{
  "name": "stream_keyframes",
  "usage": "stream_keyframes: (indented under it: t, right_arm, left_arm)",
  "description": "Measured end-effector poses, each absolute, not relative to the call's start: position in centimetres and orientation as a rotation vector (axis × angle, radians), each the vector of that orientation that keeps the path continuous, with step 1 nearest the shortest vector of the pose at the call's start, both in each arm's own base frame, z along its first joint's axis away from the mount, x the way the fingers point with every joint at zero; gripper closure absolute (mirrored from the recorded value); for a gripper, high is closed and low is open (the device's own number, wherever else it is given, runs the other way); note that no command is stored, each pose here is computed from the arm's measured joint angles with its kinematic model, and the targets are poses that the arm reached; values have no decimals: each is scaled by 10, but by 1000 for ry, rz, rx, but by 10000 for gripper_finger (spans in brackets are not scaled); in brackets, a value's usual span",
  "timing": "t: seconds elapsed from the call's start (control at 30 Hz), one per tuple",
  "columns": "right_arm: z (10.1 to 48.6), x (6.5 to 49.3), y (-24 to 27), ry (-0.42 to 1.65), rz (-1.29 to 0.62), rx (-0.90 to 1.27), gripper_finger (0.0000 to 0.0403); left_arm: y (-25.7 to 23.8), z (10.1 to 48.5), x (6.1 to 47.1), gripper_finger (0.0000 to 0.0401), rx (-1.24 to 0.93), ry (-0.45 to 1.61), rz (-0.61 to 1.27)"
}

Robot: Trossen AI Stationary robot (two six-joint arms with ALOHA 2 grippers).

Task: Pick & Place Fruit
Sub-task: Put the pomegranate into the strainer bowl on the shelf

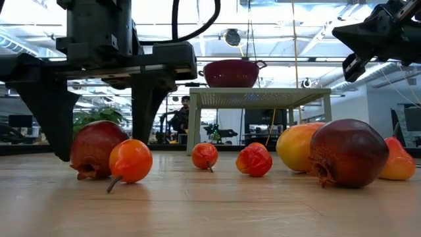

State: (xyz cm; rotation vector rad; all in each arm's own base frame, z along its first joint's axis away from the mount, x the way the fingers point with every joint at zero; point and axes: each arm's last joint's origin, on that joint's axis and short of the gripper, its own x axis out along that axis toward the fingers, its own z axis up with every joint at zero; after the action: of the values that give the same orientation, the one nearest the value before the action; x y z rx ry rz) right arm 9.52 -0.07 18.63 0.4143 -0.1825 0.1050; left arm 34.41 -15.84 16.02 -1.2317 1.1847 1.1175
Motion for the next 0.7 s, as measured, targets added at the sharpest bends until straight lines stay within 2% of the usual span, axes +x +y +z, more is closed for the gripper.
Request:
stream_keyframes:
  t: [0.37, 0.7]
  right_arm:
    - [186, 95, -1, -183, 104, 407, 399]
    - [186, 95, -1, -183, 104, 406, 399]
  left_arm:
    - [-163, 161, 347, 119, -1247, 1184, 1048]
    - [-163, 161, 347, 130, -1239, 1194, 1044]
